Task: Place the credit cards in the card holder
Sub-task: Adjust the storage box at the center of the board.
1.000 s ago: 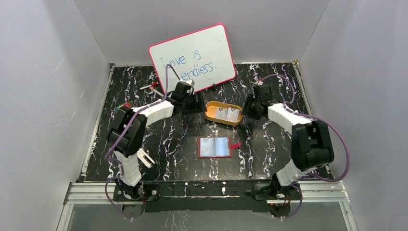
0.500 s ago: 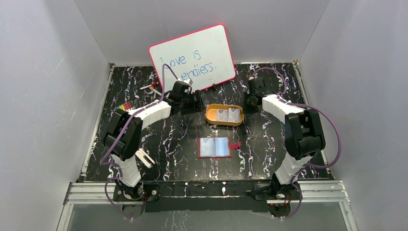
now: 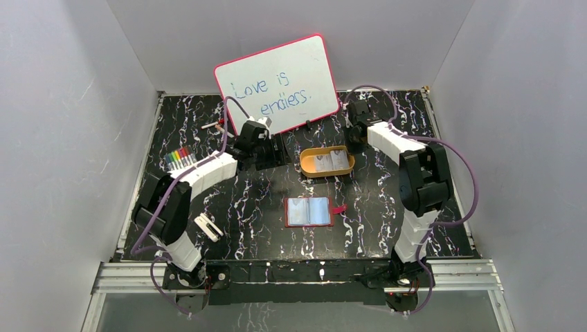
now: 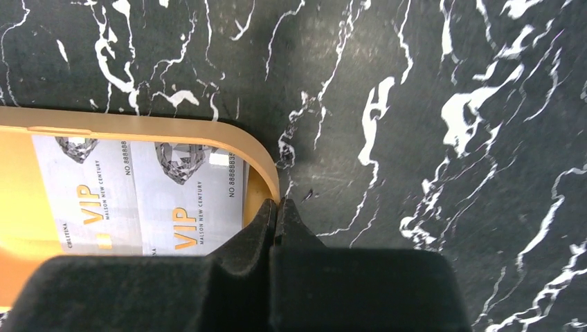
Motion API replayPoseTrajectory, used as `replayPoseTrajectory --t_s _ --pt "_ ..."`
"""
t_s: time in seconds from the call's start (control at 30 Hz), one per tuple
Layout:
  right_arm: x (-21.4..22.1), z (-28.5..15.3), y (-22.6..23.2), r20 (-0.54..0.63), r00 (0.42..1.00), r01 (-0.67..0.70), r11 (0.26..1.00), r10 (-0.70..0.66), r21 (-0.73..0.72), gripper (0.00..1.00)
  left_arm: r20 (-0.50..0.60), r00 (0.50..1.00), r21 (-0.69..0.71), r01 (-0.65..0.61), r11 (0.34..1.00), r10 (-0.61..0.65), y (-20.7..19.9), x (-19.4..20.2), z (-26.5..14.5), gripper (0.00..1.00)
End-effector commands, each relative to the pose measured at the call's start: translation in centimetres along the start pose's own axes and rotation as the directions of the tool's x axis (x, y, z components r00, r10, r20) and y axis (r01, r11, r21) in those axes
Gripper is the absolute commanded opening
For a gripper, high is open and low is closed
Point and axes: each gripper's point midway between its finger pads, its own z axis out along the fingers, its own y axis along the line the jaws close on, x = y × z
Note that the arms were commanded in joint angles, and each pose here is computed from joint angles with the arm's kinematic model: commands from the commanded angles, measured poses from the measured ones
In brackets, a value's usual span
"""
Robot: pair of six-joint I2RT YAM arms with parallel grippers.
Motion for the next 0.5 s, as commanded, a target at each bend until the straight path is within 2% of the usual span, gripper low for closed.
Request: replayPoseTrajectory --t_s 0.0,0.2,0.27,0.3,0.37,0.47 --pt "-3.3 -0.8 -1.3 0.061 0.986 0.151 0.987 -0.154 0.054 0.00 0.036 0.999 0.046 -0.005 0.999 0.003 -1.4 -0.7 -2.1 0.66" --pt "-2.4 0.0 -1.7 0.053 0.970 0.233 0.968 -0.239 0.090 0.02 0.048 0.999 0.061 -0.009 0.998 0.006 -1.6 -0.3 -3.7 0.66" --pt "-2.0 -0.3 -2.2 0.051 0.974 0.214 0.969 -0.221 0.123 0.31 0.058 0.998 0.065 -0.012 0.998 0.008 -1.6 -0.2 -4.2 0.66" --pt "-2.2 -0.8 -2.3 0.065 0.977 0.192 0.972 -0.202 0.133 0.40 0.064 0.998 0.067 -0.013 0.998 0.009 -1.6 -0.3 -4.5 0.66" --pt "-3.1 -2.4 -2.5 0.110 0.980 0.147 0.978 -0.164 0.149 0.52 0.074 0.997 0.071 -0.017 0.997 0.012 -1.8 -0.4 -4.9 0.66" --pt "-5.3 -5.9 -2.5 0.219 0.970 0.073 0.986 -0.106 0.152 0.59 0.087 0.996 0.077 -0.023 0.997 0.016 -2.2 -0.8 -5.8 0.66"
